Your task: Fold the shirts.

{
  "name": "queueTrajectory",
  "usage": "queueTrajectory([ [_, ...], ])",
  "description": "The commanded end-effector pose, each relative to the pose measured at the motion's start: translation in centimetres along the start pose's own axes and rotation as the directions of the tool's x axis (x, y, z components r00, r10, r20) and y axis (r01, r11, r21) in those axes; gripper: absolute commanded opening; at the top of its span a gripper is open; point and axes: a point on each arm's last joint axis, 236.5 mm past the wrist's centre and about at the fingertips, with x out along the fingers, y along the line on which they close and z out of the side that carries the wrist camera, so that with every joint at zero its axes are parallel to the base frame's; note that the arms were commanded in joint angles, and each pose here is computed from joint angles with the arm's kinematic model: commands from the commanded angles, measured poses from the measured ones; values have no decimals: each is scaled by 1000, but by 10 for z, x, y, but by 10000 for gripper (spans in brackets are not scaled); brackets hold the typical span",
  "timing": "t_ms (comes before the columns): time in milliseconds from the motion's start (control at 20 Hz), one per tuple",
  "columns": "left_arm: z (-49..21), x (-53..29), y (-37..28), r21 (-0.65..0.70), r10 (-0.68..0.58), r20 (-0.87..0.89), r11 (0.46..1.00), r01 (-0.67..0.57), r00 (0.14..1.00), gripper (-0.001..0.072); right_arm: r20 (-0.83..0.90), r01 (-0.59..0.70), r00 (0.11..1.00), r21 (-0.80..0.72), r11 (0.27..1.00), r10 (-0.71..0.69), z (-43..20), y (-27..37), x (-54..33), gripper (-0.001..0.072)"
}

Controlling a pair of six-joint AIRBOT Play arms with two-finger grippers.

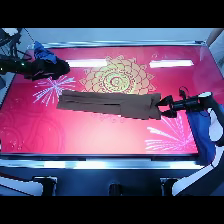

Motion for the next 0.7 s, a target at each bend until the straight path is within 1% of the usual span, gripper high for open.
queueTrajectory([
  [0, -4, 1, -17, 28, -14, -11, 999, 14, 1000, 636, -9, -44, 999, -65, 997, 44, 0, 17, 22, 715],
  [100, -8, 4, -23, 38, -21, -29, 999, 22, 999, 636, -15, -39, 999, -140, 989, 38, -3, 29, 40, 709],
  [150, -10, 5, -25, 43, -23, -39, 999, 25, 999, 635, 0, -27, 1000, -154, 988, 28, -1, 34, 48, 675],
  [200, -14, 7, -29, 49, -27, -54, 998, 30, 998, 635, 16, -16, 1000, -166, 986, 19, 2, 38, 53, 571],
  [250, -18, 9, -33, 55, -31, -72, 998, 35, 997, 635, 31, -8, 999, -172, 985, 14, 3, 42, 56, 399],
  [300, -22, 12, -38, 64, -37, -88, 997, 42, 995, 604, 44, -6, 999, -166, 986, 13, 4, 48, 54, 172],
  [350, -26, 17, -44, 79, -43, -102, 996, 51, 994, 567, 56, -7, 998, -166, 986, 17, 3, 55, 49, 71],
  [400, -32, 24, -52, 103, -51, -125, 993, 64, 991, 452, 71, 1, 997, -190, 982, 13, 1, 65, 39, 42],
  [500, -57, 48, -70, 161, -70, -206, 981, 104, 976, 115, 109, 66, 993, -255, 965, -39, -11, 82, 10, 42],
  [550, -75, 64, -81, 188, -78, -258, 974, 129, 963, 40, 121, 107, 990, -277, 955, -76, -23, 91, -7, 41],
  [600, -97, 85, -94, 194, -92, -310, 968, 158, 946, 25, 123, 145, 986, -293, 945, -113, -37, 98, -22, 41],
  [650, -118, 107, -113, 164, -136, -346, 965, 203, 928, 24, 122, 194, 979, -299, 934, -164, -54, 101, -38, 41],
])
